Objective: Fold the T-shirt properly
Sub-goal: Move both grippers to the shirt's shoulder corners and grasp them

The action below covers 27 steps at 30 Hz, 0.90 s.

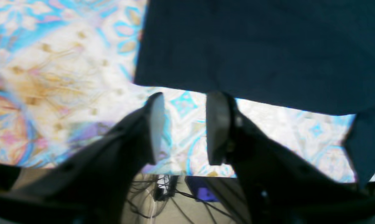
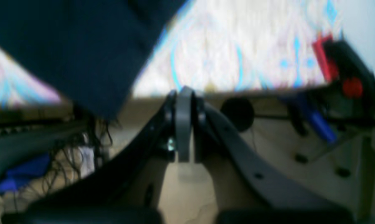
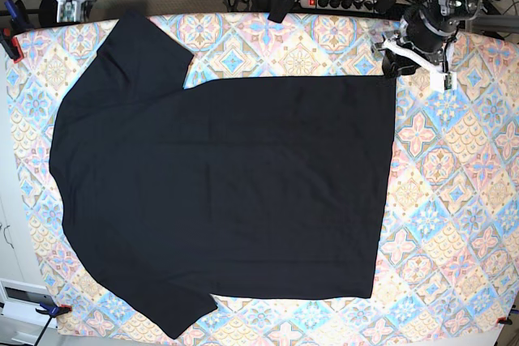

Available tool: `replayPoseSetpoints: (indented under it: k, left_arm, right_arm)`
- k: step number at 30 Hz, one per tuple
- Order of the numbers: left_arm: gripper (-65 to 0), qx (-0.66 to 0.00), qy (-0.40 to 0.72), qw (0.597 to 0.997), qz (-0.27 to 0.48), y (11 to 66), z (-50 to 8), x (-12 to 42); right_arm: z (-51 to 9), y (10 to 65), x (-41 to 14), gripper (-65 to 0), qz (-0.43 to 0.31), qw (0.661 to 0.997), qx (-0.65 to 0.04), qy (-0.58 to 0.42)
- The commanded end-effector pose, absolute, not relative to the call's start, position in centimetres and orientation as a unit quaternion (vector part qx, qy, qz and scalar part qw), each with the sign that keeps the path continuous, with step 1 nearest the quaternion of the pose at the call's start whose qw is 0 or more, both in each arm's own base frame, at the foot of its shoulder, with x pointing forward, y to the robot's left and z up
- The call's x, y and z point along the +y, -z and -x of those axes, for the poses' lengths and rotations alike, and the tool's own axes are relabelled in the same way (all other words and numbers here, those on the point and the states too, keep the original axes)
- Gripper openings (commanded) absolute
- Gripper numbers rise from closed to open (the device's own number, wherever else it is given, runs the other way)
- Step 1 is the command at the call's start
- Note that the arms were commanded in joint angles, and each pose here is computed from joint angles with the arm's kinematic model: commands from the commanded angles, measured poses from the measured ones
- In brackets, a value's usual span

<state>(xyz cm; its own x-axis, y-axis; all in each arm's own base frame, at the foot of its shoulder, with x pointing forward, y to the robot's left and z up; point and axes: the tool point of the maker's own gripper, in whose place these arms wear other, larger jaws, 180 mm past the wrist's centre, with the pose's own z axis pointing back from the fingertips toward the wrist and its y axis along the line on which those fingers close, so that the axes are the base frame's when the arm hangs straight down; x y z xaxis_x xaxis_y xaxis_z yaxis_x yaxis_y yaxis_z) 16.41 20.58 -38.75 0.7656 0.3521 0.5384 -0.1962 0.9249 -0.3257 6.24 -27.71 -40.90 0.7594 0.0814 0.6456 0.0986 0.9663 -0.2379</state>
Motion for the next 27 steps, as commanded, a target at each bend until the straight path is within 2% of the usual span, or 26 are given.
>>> replayPoseSetpoints:
  k: [1, 4, 13, 21, 27]
  left_arm:
    - [-39.4, -0.319, -0.16, 0.925, 0.129, 38.5, -17.2, 21.3]
    - [-37.4, -0.295, -0.208, 0.92, 0.151, 40.7, -17.3, 22.1]
    - [-37.1, -0.257, -0.304, 0.897, 0.195, 44.7, -18.0, 22.8]
    - [-37.5, -0.231, -0.35, 0.882, 0.216, 47.6, -18.8, 21.5]
    - [-37.9, -0.238, -0.36, 0.87, 0.238, 47.6, -20.4, 19.7]
  right_arm:
    - [-6.3, 40.3, -28.1, -65.0, 0.136, 0.926, -0.352, 0.003]
    - [-6.8, 40.2, -28.1, -65.0, 0.136, 0.924, -0.358, 0.003]
    - [-6.9, 40.2, -28.1, -65.0, 0.136, 0.923, -0.359, 0.003]
    - [-6.8, 40.2, -28.1, -65.0, 0.135, 0.923, -0.359, 0.004]
    - [-7.5, 40.1, -28.0, -65.0, 0.135, 0.921, -0.366, 0.007]
